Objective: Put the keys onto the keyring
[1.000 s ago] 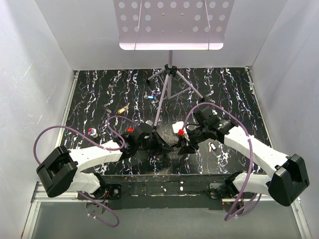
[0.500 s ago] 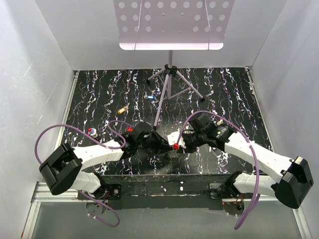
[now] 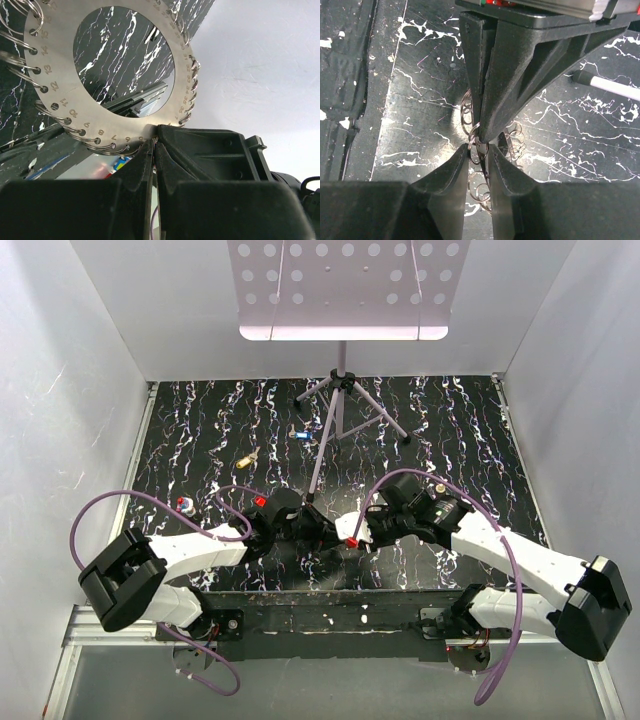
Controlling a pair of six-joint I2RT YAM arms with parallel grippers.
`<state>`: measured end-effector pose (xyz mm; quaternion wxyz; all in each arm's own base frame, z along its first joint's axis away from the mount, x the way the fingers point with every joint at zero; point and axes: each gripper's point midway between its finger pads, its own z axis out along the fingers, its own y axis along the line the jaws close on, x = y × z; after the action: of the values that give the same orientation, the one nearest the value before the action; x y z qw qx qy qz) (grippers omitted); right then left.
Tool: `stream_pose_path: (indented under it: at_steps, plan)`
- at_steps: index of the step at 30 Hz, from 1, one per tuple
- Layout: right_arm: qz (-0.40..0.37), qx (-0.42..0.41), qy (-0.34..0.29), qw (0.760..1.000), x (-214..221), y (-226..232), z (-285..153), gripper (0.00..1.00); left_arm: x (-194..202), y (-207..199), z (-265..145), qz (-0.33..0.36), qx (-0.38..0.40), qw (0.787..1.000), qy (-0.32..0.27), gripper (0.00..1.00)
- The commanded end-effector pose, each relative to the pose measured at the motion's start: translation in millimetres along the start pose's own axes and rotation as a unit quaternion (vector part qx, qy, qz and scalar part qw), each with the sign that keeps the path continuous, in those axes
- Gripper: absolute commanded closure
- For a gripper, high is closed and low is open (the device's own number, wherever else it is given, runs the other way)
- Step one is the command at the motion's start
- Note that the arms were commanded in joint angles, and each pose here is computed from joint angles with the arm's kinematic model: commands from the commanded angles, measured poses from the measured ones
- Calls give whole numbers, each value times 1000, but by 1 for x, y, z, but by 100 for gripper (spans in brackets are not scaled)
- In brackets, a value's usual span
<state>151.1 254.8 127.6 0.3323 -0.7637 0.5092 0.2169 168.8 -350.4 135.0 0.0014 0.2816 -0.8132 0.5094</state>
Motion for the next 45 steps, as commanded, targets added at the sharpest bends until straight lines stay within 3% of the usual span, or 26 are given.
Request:
stream_pose_path:
  at_steps: [1, 8, 21, 29, 38, 45]
  plan:
    - [-27, 26, -7, 999, -8, -10, -6, 74, 4, -11, -7, -3, 25, 1000, 8, 100]
    - [-22, 22, -22, 999, -17, -9, -9, 80, 1, -7, -6, -8, 20, 1000, 4, 100]
    - [-12, 19, -31, 999, -22, -8, -10, 78, -1, -4, -5, -14, 19, 1000, 0, 100]
    - [-6, 14, -33, 999, -22, -6, -10, 99, -1, -2, -6, -15, 24, 1000, 1, 100]
    - [16, 4, -42, 999, -23, -3, -9, 99, -1, 1, -15, 4, 35, 999, -4, 54]
    - [59, -12, -73, 995, -28, -2, -13, 99, -6, 14, -32, 67, 19, 997, -32, 38]
